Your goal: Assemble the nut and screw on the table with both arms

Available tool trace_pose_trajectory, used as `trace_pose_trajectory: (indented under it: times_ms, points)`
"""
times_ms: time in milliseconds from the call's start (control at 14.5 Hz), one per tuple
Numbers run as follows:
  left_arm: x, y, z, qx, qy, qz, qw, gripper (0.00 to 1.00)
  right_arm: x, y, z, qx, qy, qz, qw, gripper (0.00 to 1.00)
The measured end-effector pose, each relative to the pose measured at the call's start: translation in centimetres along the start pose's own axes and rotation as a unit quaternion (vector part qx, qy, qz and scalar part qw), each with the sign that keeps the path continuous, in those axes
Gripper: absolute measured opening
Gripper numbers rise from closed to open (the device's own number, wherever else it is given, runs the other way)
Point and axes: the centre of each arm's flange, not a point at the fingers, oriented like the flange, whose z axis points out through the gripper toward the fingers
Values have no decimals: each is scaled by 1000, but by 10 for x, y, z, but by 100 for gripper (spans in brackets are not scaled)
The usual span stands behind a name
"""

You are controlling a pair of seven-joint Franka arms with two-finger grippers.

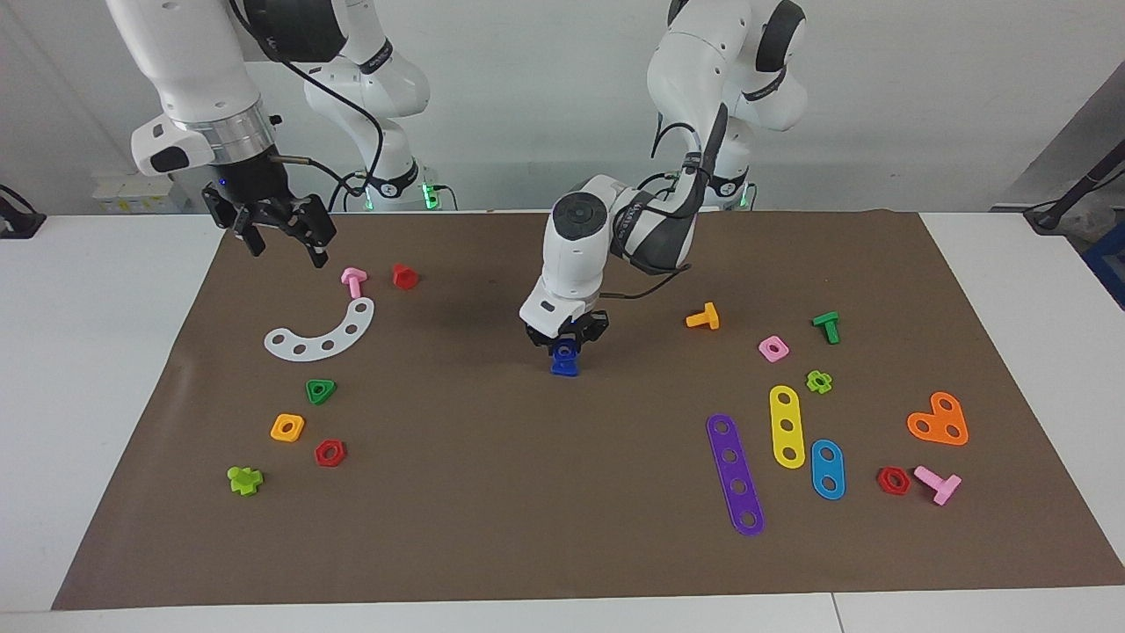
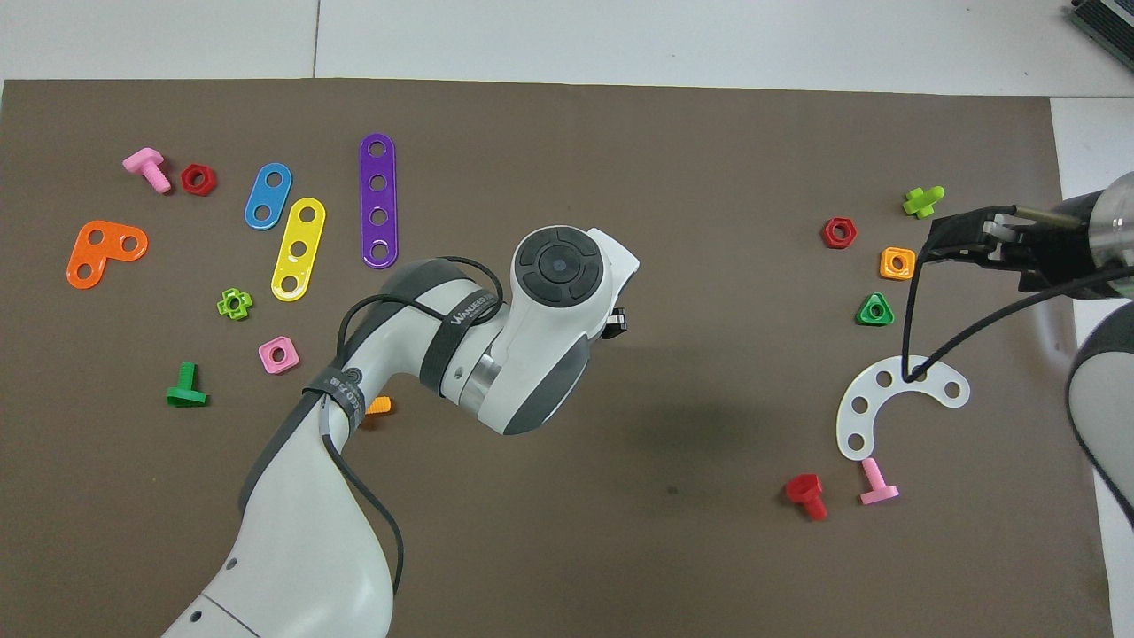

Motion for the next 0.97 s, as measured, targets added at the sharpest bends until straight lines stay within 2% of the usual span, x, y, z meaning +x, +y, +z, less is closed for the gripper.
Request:
trace_pose_trajectory:
  times_ms: [276,621,690,966]
  points:
    - [-11,-5,30,-1,3,2,1000,47,-6,-2,3,-1,-32,-44,998,100]
    - [-10,-6,26,-7,12,1,1000,47,-8,-5,11,-1,-42,-61,997,100]
    - [-8,-6,22,-9,16,-1,1000,52,-9,-6,12,-1,-43,-61,997,100]
    - [0,-5,3,-13,22,-4,1000,95,-9,-6,12,-6,-41,-64,997,100]
